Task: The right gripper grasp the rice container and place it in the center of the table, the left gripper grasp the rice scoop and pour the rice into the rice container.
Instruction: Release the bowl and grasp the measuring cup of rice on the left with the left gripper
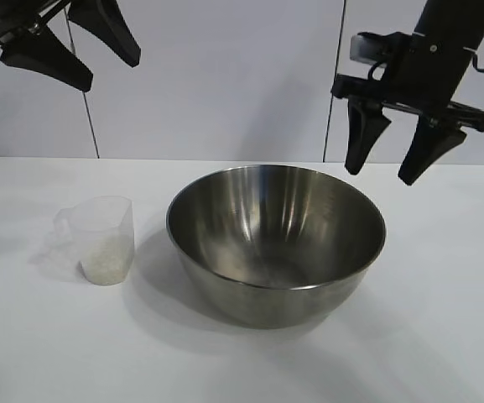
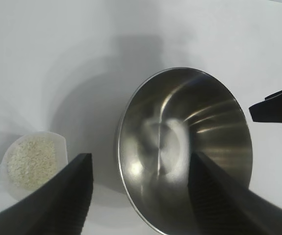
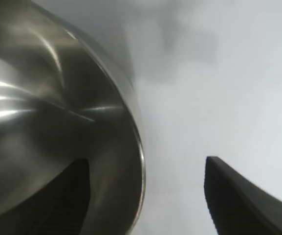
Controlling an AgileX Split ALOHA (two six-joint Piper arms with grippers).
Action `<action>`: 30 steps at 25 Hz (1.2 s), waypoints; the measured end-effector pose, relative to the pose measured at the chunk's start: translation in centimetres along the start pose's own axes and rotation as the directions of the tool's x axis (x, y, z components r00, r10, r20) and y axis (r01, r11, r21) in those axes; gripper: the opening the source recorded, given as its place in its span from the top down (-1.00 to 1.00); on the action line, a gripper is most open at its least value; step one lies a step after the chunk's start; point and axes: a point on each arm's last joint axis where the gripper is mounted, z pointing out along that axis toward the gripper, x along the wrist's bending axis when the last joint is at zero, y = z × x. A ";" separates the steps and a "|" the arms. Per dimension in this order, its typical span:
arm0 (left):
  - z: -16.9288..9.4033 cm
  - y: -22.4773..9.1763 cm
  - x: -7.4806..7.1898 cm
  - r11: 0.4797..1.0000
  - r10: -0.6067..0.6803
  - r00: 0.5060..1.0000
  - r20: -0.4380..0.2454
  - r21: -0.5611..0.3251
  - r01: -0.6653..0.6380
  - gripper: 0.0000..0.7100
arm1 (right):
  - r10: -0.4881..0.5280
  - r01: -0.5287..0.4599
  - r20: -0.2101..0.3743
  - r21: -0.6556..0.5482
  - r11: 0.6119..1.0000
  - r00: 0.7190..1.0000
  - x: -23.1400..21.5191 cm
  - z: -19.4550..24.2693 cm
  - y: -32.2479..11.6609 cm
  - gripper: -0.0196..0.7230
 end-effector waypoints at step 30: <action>0.0 0.1 0.0 1.000 0.003 1.000 -0.002 -0.015 -0.003 -0.19 | 0.082 -0.071 0.033 -0.238 0.969 0.996 -1.7 -10.4 -1.9 -0.30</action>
